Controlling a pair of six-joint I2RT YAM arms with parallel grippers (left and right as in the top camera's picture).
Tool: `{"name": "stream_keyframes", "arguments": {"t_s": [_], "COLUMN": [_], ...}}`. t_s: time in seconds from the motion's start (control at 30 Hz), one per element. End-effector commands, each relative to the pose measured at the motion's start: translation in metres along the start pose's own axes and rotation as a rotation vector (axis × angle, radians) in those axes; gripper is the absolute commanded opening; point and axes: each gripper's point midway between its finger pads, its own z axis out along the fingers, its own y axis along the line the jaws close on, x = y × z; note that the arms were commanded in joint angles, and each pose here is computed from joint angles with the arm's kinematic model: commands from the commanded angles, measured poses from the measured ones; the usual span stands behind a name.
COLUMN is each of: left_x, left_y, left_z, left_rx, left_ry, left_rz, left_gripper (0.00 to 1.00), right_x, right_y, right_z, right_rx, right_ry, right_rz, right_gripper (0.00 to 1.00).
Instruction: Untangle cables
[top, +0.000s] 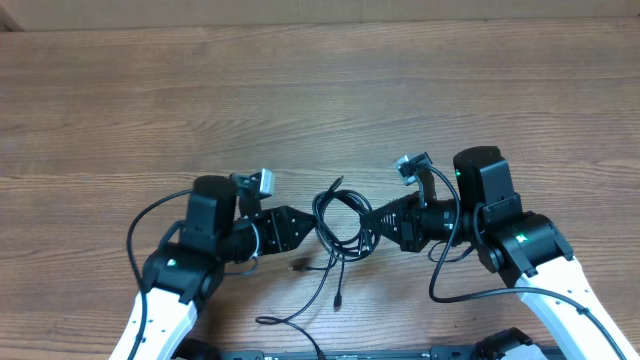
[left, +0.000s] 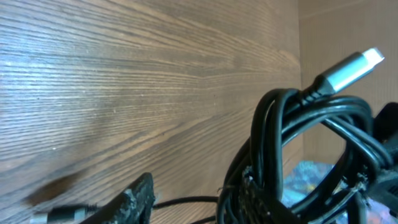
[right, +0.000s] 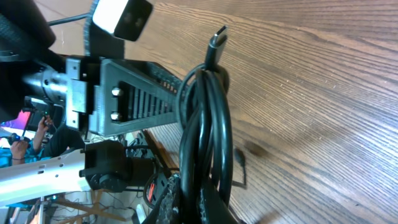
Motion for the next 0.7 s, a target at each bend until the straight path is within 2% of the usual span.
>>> {"name": "stream_keyframes", "arguments": {"t_s": [0.0,0.17,0.43,0.67], "left_x": [-0.002,-0.004,-0.003,0.001], "left_y": [-0.004,-0.009,-0.051,-0.056], "left_z": [0.01,0.018,0.022,0.025], "left_rx": [0.002,0.027,0.183,0.188], "left_ry": [0.018,0.028,0.037,0.04], "left_rz": [-0.03,-0.053,0.07,0.104], "left_gripper": [0.43,0.43,0.47,0.5], "right_x": [-0.01,-0.01,-0.01,-0.009], "right_y": [0.01,0.01,0.011,0.015], "right_z": [-0.005,-0.005,-0.004,-0.002], "right_rx": [-0.018,-0.018,-0.021,-0.031], "right_ry": [-0.028,-0.028,-0.026,-0.023], "right_rz": [-0.037,-0.037,-0.041,-0.055], "right_gripper": [0.04,0.04,0.04,0.04]}}
